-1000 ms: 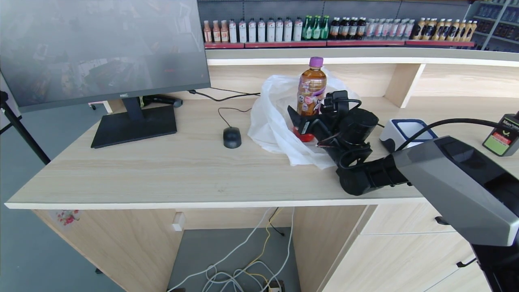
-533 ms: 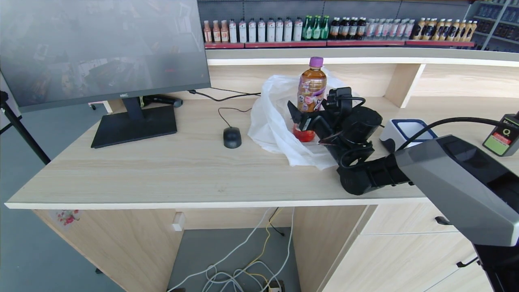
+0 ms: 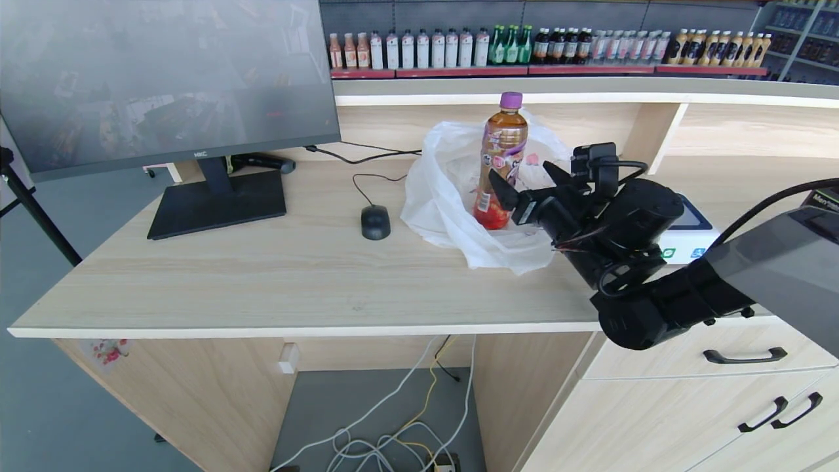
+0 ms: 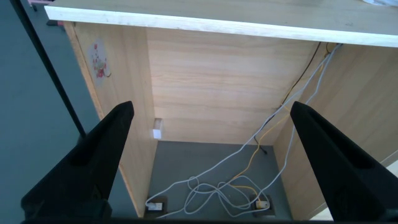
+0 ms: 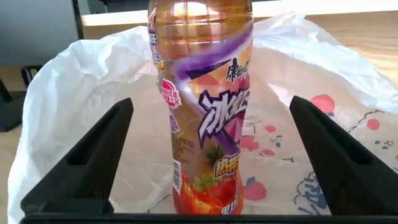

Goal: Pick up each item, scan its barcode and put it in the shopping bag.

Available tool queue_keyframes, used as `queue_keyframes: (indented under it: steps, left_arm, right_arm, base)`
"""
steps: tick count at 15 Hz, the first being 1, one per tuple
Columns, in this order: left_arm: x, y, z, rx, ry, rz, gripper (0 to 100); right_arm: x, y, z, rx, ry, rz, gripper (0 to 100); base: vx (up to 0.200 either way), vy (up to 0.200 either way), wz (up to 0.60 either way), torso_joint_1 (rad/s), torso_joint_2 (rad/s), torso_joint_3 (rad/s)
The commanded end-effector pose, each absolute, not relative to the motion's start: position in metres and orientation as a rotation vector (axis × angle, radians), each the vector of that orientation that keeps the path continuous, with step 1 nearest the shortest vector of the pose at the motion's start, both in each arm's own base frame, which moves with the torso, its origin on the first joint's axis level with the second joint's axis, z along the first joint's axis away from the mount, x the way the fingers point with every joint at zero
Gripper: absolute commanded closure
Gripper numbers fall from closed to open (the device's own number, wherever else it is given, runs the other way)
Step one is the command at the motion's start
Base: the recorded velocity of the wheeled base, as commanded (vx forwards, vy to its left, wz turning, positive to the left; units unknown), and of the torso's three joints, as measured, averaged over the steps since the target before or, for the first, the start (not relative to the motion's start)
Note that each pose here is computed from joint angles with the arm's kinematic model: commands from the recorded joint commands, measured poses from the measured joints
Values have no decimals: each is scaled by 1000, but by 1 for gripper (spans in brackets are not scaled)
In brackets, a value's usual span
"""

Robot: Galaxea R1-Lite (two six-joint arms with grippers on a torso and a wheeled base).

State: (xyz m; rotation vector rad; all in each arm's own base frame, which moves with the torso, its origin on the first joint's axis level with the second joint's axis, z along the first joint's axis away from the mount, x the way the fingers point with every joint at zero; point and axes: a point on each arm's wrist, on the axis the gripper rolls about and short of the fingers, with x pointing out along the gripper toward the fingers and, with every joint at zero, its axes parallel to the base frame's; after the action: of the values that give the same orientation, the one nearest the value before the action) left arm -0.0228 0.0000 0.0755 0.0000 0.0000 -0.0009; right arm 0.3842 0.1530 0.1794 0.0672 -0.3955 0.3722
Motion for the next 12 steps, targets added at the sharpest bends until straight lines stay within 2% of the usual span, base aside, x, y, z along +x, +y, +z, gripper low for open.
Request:
queue_keyframes:
  steps: [1,6,12]
  left_arm:
    - [-23,0,75,0,0,0,0]
    - [-23,0,75,0,0,0,0]
    - [-23,0,75,3,0,0,0]
  right_arm:
    - [322,124,200,79,-439,358,0]
    - [239,90,194,72,-340,355,0]
    - [190,73,202,82,-371,358,0]
  base:
    - [0,0,0,0,0,0]
    - [0,0,0,0,0,0]
    - [0,0,0,0,0,0]
